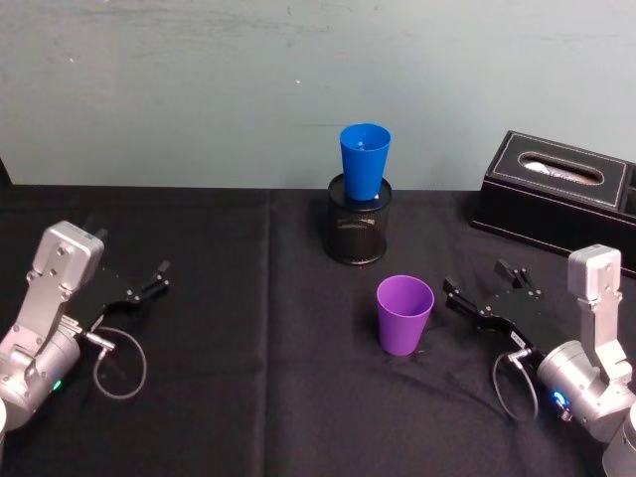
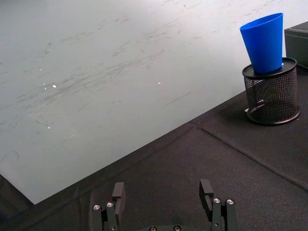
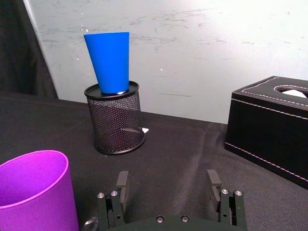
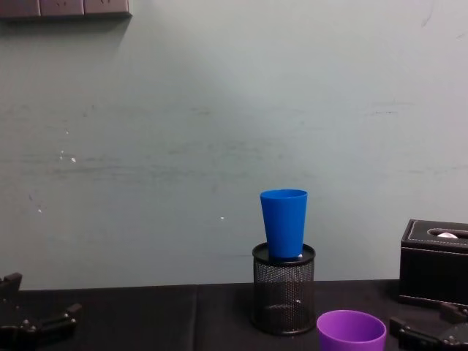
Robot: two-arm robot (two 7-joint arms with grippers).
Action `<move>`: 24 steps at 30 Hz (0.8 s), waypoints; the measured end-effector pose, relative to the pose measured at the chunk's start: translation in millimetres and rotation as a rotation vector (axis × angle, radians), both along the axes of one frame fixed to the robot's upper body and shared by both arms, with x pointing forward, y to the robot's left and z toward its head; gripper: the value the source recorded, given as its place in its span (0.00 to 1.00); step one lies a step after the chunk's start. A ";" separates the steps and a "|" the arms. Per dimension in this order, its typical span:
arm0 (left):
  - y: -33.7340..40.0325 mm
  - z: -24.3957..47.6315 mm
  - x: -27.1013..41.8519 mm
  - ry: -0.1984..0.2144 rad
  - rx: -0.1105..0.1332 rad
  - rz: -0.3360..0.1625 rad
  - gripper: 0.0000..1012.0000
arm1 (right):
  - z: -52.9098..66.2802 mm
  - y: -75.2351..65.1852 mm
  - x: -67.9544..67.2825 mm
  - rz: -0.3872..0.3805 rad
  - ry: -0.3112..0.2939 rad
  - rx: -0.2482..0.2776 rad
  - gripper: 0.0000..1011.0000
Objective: Pick up one cup with a gripper and tap it against the other cup.
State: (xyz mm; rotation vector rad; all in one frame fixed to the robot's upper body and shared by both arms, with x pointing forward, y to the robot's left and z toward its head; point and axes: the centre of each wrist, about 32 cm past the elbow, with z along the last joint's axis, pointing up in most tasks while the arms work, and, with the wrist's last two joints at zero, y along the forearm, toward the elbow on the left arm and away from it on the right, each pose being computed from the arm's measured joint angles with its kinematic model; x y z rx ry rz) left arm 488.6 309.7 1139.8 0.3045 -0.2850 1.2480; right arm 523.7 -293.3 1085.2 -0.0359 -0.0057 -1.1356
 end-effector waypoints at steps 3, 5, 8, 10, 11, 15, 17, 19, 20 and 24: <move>0.0 0.0 0.0 0.000 0.000 0.000 1.00 | 0.1 0.0 0.0 0.000 0.000 0.000 0.99; 0.0 0.0 0.0 0.000 0.000 0.000 1.00 | 0.1 0.0 0.0 0.000 0.000 0.000 0.99; 0.0 0.0 0.0 0.000 0.000 0.000 1.00 | 0.2 -0.1 0.0 0.000 -0.001 0.000 0.99; 0.0 0.0 0.0 0.000 0.000 0.000 1.00 | 0.2 -0.1 0.0 0.000 -0.001 0.000 0.99; 0.0 0.0 0.0 0.000 0.000 0.000 1.00 | 0.2 -0.2 0.0 0.000 -0.001 -0.001 0.99; 0.0 0.0 0.0 0.000 0.000 0.000 1.00 | 0.4 -0.2 0.1 0.000 -0.002 -0.001 0.99; 0.0 0.0 0.0 0.000 0.000 0.000 1.00 | 0.4 -0.2 0.1 0.000 -0.002 -0.001 0.99; 0.0 0.0 0.0 0.000 0.000 0.000 1.00 | 0.5 -0.2 0.1 0.000 -0.002 -0.001 0.99; 0.0 0.0 0.0 0.000 0.000 0.000 1.00 | 0.4 -0.2 0.1 0.000 -0.002 -0.001 0.99; 0.0 0.0 0.0 0.000 0.000 0.000 1.00 | 0.5 -0.2 0.1 0.000 -0.002 -0.001 0.99</move>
